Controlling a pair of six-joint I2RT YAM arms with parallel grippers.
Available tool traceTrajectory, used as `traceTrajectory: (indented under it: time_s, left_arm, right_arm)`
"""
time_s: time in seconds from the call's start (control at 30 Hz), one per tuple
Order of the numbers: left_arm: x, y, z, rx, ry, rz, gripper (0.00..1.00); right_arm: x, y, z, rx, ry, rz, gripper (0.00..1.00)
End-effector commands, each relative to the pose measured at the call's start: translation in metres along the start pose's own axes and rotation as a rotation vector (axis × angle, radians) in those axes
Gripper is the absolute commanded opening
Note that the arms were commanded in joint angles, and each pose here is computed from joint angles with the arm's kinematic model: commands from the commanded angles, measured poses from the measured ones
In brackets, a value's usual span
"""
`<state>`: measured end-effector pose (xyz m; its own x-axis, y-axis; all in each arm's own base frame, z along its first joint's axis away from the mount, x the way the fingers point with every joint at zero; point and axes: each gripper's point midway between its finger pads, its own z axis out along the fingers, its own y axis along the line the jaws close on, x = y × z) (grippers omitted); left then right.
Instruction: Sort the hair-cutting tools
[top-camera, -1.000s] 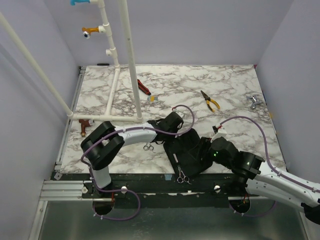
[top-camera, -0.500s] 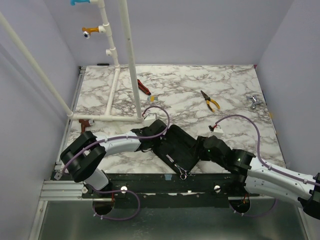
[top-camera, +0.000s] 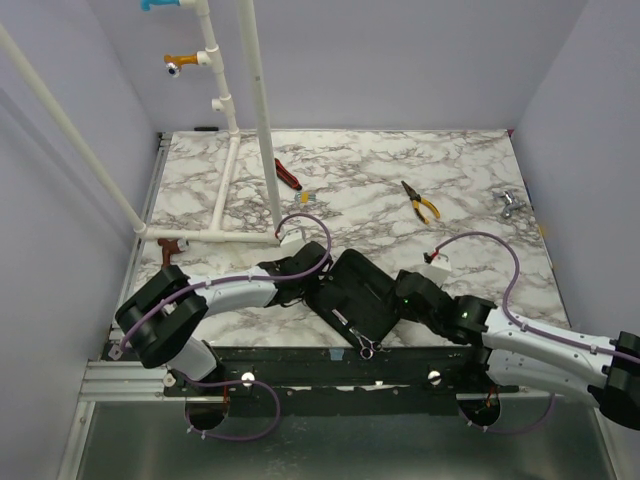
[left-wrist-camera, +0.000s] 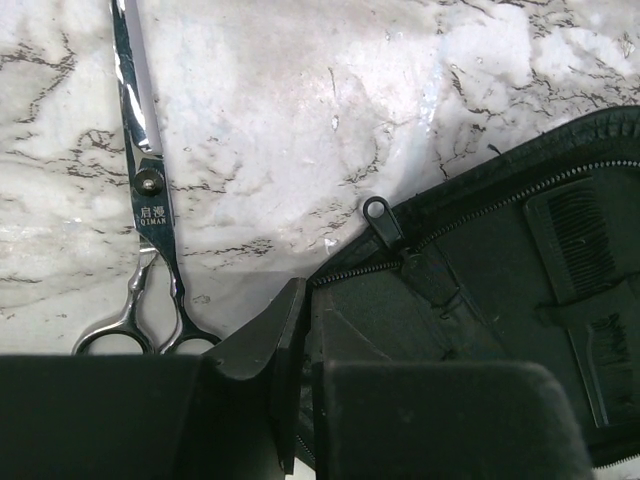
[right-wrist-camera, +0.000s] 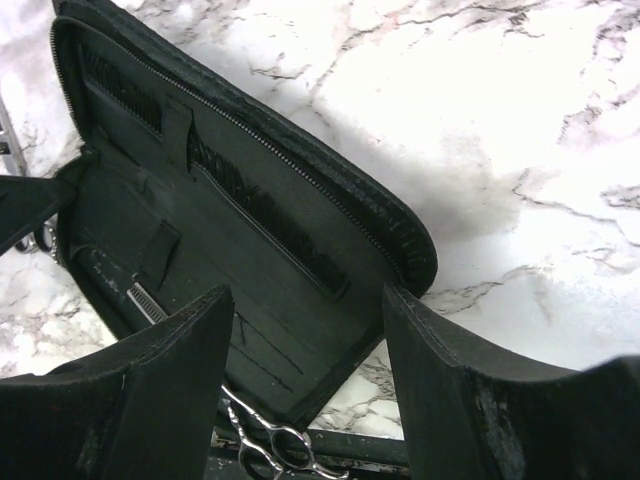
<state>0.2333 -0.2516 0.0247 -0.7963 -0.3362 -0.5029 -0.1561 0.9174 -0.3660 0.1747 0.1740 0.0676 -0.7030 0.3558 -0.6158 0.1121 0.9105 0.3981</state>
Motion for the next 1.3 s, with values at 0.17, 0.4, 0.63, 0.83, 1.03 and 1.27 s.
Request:
traceTrajectory:
  time_s: [0.17,0.4,0.63,0.83,1.03,1.27]
  left_arm:
    - [-0.003,0.005,0.008,0.000,0.001,0.027,0.06]
    - [-0.005,0.004,0.014,0.023,0.006,-0.022,0.04]
    - [-0.005,0.000,0.008,0.063,0.011,-0.018,0.03]
    - [0.009,-0.004,0.005,0.124,0.062,-0.004,0.03]
    - [0.030,-0.010,0.002,0.193,0.122,0.031,0.03]
    - [0.042,-0.008,-0.006,0.219,0.129,0.058,0.03]
  right_arm:
    - [-0.028,0.001,-0.027,0.016,-0.055,0.057,0.68]
    - [-0.014,-0.018,-0.026,0.087,-0.011,0.095,0.70]
    - [0.010,-0.025,0.001,0.134,0.024,0.079,0.70]
    - [0.008,-0.011,0.020,0.113,0.004,0.000,0.62]
    - [-0.008,0.001,0.036,0.100,-0.037,-0.122,0.43]
    - [-0.037,0.005,0.060,0.088,-0.032,-0.146,0.44]
